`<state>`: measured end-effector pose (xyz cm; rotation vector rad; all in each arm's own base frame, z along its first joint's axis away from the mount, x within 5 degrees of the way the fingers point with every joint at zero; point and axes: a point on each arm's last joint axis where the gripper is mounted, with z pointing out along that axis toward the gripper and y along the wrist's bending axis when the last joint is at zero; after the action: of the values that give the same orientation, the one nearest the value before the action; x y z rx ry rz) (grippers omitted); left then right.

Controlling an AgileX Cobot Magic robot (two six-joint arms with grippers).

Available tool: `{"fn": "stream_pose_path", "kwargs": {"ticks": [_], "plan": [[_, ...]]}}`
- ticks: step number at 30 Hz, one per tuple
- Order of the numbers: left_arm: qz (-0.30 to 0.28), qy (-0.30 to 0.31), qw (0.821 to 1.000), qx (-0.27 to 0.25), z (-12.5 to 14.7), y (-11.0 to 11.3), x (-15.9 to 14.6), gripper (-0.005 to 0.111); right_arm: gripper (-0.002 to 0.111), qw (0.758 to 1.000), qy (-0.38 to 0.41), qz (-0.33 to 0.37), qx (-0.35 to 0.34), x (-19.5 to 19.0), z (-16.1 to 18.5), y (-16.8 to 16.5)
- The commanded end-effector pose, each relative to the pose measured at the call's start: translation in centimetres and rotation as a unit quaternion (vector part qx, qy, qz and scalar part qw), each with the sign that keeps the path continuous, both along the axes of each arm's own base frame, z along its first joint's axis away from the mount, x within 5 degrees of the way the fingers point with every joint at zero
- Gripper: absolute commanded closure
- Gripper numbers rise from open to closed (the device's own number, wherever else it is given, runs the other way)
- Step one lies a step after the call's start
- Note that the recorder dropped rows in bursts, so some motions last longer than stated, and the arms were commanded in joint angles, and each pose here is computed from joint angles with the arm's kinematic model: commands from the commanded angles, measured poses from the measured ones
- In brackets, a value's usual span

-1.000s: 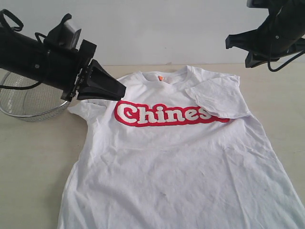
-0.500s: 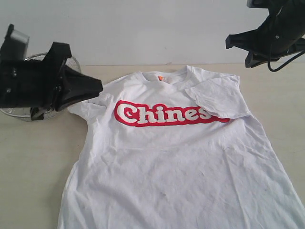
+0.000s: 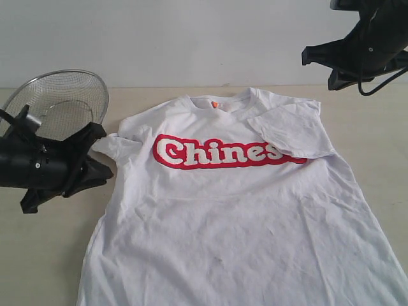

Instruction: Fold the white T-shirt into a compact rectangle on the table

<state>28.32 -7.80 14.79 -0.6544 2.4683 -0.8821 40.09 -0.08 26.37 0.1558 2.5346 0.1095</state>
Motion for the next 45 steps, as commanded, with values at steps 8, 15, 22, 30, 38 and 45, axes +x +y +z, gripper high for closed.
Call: {"fn": "stream_pose_path", "kwargs": {"ticks": [8,15,22,30,38,45], "plan": [[0.061,0.000,0.998,0.004,-0.1,2.5,2.1,0.052,0.108,1.000,-0.010,0.001,-0.005,-0.2,0.6,-0.3],[0.071,-0.007,0.997,0.014,-0.4,2.6,4.2,0.042,0.108,1.000,-0.012,0.001,-0.005,-0.1,0.6,-0.3],[0.090,0.020,0.996,-0.004,-2.4,2.4,6.5,0.042,0.108,0.999,-0.040,-0.001,-0.006,0.3,0.9,-0.3],[0.091,0.022,0.995,-0.019,-3.5,2.1,8.9,0.042,0.108,0.999,-0.043,-0.002,-0.006,0.3,1.0,-0.3],[0.086,0.015,0.996,-0.027,-3.7,1.8,10.0,0.042,0.108,0.999,-0.051,-0.005,-0.002,0.4,1.1,-0.3],[0.081,0.028,0.996,-0.032,-4.9,1.7,10.3,0.042,0.108,0.998,-0.061,-0.008,0.002,0.6,1.2,-0.2]]}}
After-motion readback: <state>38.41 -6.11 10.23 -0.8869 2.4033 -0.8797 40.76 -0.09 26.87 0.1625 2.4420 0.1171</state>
